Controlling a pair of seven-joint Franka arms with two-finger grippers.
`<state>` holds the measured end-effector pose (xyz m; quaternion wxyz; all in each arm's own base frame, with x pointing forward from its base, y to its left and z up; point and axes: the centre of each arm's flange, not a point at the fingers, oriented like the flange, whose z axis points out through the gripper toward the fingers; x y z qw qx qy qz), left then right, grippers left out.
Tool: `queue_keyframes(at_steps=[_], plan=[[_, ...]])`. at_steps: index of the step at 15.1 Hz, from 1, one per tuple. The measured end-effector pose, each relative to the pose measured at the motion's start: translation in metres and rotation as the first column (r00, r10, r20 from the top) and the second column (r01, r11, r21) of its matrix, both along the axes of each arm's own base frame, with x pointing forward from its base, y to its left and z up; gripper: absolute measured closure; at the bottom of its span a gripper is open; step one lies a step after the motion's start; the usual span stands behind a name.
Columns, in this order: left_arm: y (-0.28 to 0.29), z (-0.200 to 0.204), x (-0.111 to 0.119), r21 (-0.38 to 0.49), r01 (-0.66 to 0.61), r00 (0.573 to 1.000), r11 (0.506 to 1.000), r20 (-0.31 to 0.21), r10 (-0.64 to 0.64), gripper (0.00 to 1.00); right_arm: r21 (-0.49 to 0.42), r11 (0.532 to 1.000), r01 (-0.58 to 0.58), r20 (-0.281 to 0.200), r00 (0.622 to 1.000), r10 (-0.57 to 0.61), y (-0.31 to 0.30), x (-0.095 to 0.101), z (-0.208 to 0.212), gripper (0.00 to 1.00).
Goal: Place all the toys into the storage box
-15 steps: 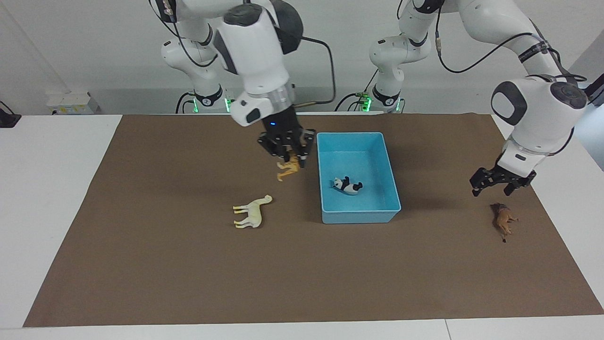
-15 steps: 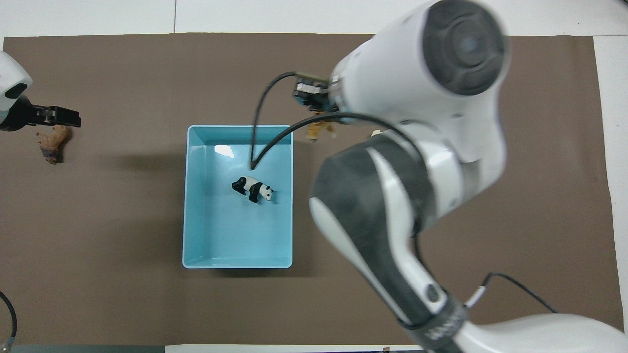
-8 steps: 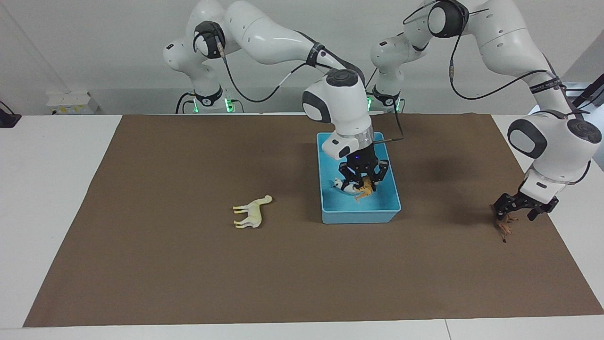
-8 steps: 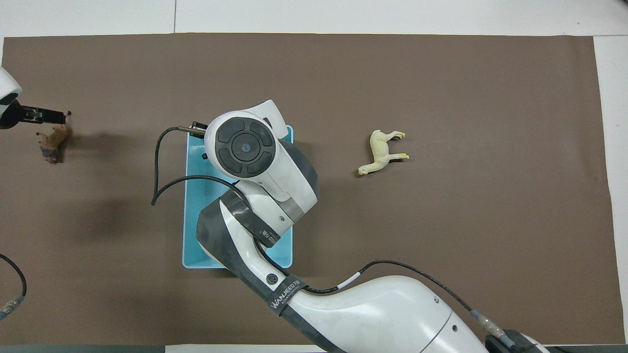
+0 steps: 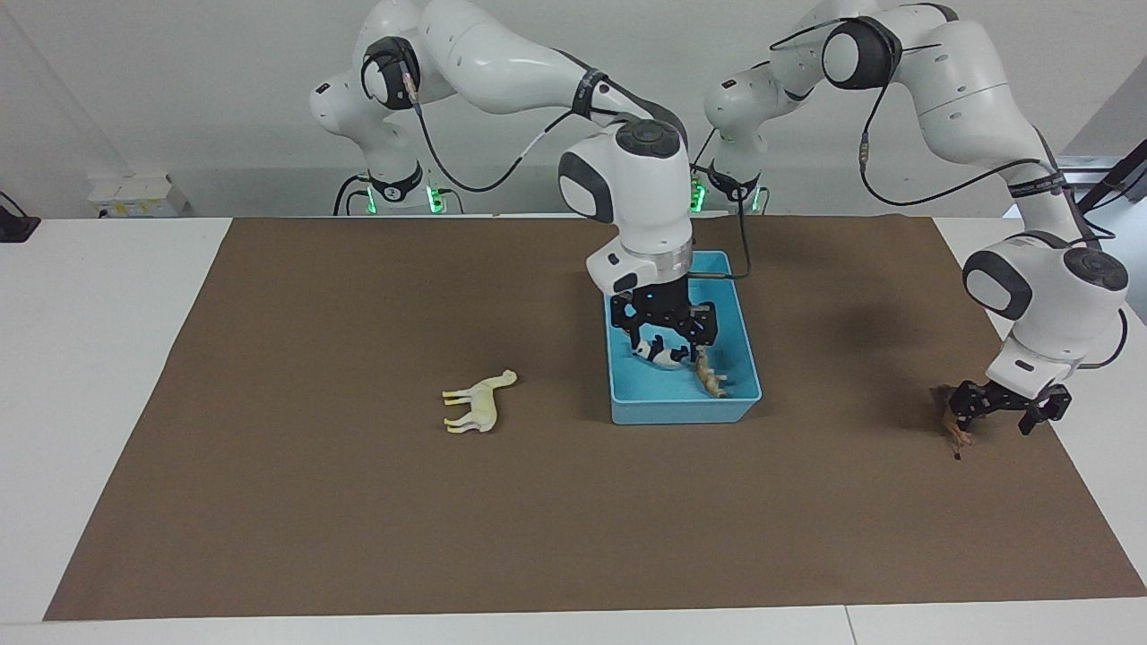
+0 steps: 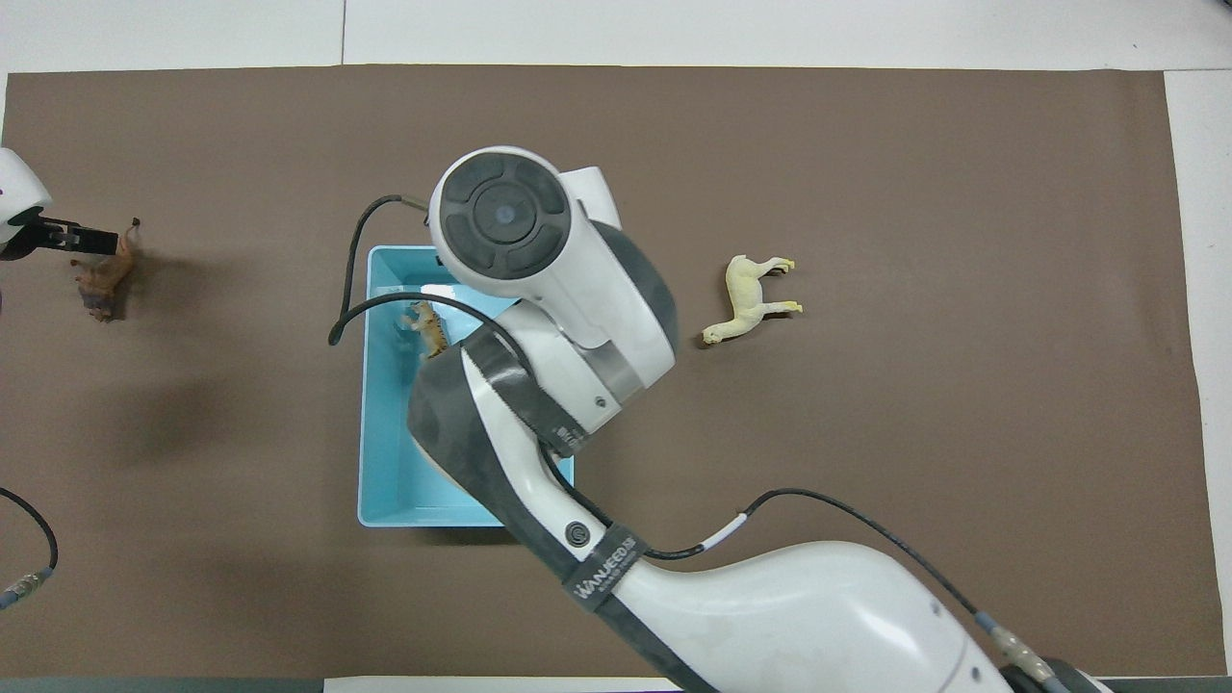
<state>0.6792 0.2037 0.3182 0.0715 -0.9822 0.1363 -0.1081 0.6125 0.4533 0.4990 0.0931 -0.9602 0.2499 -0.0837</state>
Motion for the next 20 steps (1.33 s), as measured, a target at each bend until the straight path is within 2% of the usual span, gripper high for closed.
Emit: queue_keyframes(at_steps=[3, 5, 7, 8, 10, 12, 16, 18, 20], plan=[[-0.003, -0.013, -0.004, -0.006, 0.005, 1.000, 1.000, -0.017, -0.005, 0.00, -0.032, 0.999, 0.007, -0.015, 1.000, -0.008, -0.091, 0.026, 0.055, 0.00], [-0.004, -0.021, -0.008, -0.009, 0.006, 0.999, 1.000, -0.032, -0.006, 0.00, -0.072, 0.995, -0.071, -0.036, 0.997, 0.068, -0.142, 0.045, 0.048, 0.00], [-0.003, -0.024, -0.011, -0.011, 0.006, 0.999, 1.000, -0.039, -0.006, 0.00, -0.102, 0.982, -0.161, -0.055, 0.986, 0.156, -0.182, 0.060, 0.011, 0.00], [-0.003, -0.025, -0.011, -0.011, 0.006, 0.999, 1.000, -0.041, -0.007, 0.00, -0.110, 0.973, -0.205, -0.048, 0.979, 0.200, -0.196, 0.063, -0.015, 0.00], [-0.003, -0.028, -0.014, -0.014, 0.006, 0.999, 1.000, -0.049, -0.007, 0.00, -0.126, 0.954, -0.273, -0.030, 0.962, 0.272, -0.213, 0.056, -0.074, 0.00], [-0.003, -0.029, -0.015, -0.014, 0.006, 0.999, 1.000, -0.052, -0.007, 0.06, -0.150, 0.933, -0.327, -0.046, 0.945, 0.324, -0.221, 0.041, -0.124, 0.00], [-0.007, -0.022, -0.014, -0.016, 0.006, 0.999, 1.000, -0.051, -0.006, 0.49, -0.180, 0.904, -0.387, -0.082, 0.922, 0.378, -0.239, 0.026, -0.167, 0.00], [-0.011, -0.017, -0.013, -0.032, -0.053, 0.996, 0.998, -0.067, 0.050, 0.62, -0.180, 0.904, -0.387, -0.092, 0.922, 0.377, -0.245, 0.022, -0.172, 0.00], [-0.027, -0.008, -0.006, -0.051, -0.121, 0.989, 0.991, -0.092, 0.116, 0.63, -0.180, 0.903, -0.391, -0.087, 0.920, 0.381, -0.243, 0.019, -0.178, 0.00]])
